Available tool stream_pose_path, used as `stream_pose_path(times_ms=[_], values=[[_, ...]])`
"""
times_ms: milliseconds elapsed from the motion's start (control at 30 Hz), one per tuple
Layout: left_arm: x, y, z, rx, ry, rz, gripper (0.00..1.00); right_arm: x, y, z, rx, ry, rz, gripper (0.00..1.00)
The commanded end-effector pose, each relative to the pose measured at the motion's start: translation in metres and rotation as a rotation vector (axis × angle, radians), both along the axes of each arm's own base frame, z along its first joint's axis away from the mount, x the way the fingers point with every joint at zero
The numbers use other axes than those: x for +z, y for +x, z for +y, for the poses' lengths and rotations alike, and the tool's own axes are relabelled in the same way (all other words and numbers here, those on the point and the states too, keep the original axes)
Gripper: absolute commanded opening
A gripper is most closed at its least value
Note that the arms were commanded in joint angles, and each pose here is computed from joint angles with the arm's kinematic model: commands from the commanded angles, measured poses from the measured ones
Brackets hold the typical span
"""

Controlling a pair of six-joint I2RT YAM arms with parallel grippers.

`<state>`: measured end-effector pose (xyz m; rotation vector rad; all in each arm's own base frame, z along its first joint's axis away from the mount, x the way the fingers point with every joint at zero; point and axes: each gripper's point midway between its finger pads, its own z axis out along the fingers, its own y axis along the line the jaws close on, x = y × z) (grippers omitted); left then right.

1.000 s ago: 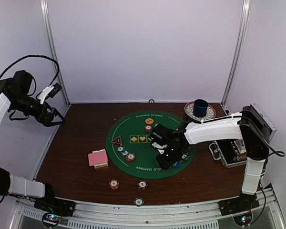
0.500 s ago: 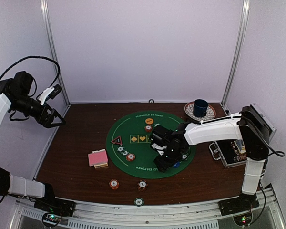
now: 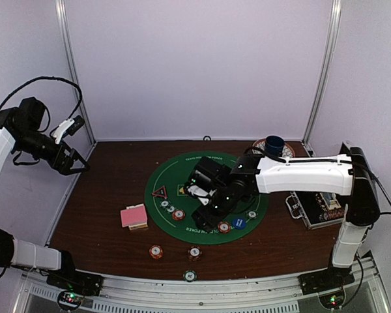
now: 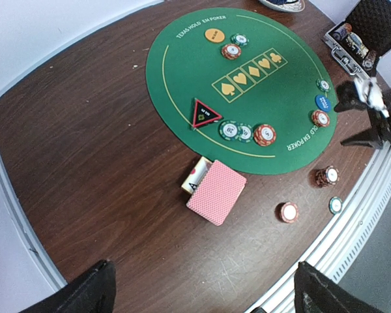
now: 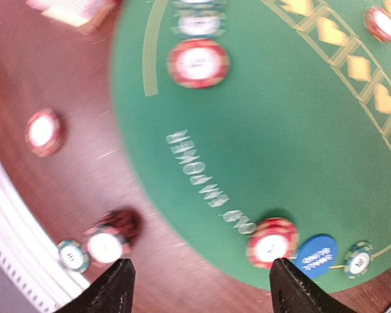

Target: Distribute texas hold em gaming equipment

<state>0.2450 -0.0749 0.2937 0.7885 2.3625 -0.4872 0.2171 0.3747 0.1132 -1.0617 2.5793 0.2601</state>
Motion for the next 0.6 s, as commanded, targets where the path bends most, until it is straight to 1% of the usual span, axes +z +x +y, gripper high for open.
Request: stream_pose_path(times_ms=[0, 100, 167, 333, 567], values=[[0.001, -0.001, 0.001, -0.012, 0.009, -0.018, 0.98, -0.001, -0.052, 0.018, 0.148, -0.032, 0.065, 0.77], [0.003, -0.001, 0.000, -0.012, 0.005, -0.023, 0.97, -0.011, -0.074, 0.031, 0.220, -0.048, 0.096, 0.81], [0.004, -0.001, 0.000, -0.013, 0.001, -0.024, 0.98, -0.019, -0.082, 0.038, 0.249, -0.067, 0.107, 0.83], [0.007, -0.003, -0.001, -0.012, 0.000, -0.034, 0.98, -0.034, -0.083, 0.043, 0.282, -0.102, 0.110, 0.85], [0.008, -0.004, -0.001, -0.012, -0.002, -0.036, 0.97, -0.050, -0.079, 0.050, 0.303, -0.129, 0.107, 0.83]])
